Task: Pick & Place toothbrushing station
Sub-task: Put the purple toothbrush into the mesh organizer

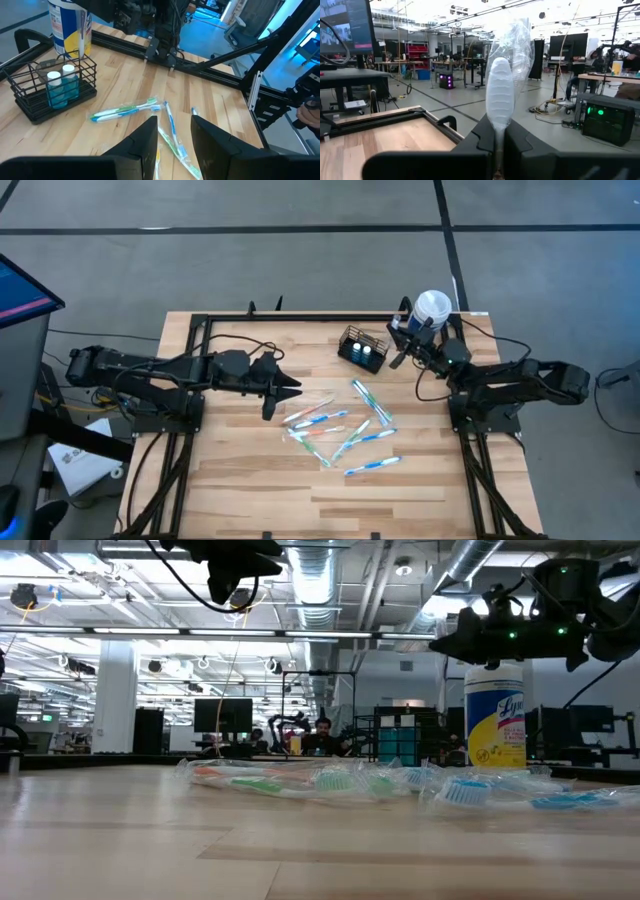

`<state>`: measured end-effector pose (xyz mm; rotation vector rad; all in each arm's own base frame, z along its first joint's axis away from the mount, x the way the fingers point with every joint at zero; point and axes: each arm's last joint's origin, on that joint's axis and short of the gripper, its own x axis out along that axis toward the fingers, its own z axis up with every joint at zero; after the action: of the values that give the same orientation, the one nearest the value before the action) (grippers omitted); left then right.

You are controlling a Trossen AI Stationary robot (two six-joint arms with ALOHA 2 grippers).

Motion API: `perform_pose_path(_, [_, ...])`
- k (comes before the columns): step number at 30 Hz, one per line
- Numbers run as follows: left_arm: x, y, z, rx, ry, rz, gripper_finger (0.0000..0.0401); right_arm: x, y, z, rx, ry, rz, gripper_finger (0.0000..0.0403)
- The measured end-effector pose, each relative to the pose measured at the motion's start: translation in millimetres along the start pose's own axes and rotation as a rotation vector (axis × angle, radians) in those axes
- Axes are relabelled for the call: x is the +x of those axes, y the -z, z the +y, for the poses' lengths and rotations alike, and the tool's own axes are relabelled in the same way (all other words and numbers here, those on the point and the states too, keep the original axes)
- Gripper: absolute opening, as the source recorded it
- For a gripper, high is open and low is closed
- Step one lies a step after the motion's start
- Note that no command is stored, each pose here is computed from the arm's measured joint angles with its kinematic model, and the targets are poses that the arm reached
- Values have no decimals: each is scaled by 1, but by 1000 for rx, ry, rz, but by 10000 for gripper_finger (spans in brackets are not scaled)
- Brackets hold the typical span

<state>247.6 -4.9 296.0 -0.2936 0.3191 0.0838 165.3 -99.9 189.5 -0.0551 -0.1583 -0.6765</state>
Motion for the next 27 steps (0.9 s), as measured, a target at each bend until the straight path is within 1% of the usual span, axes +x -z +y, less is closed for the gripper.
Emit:
perform_pose_path(4, [0, 0, 0, 0, 1, -2, 111, 0, 0, 0, 0, 2, 1, 19])
perform_pose_path(16, [0, 0, 0, 0, 3, -4, 111, 0, 3, -2, -6, 14, 30, 79])
perform_pose_path(27, [0, 0, 0, 0, 5, -4, 111, 0, 5, -3, -1, 14, 49, 167])
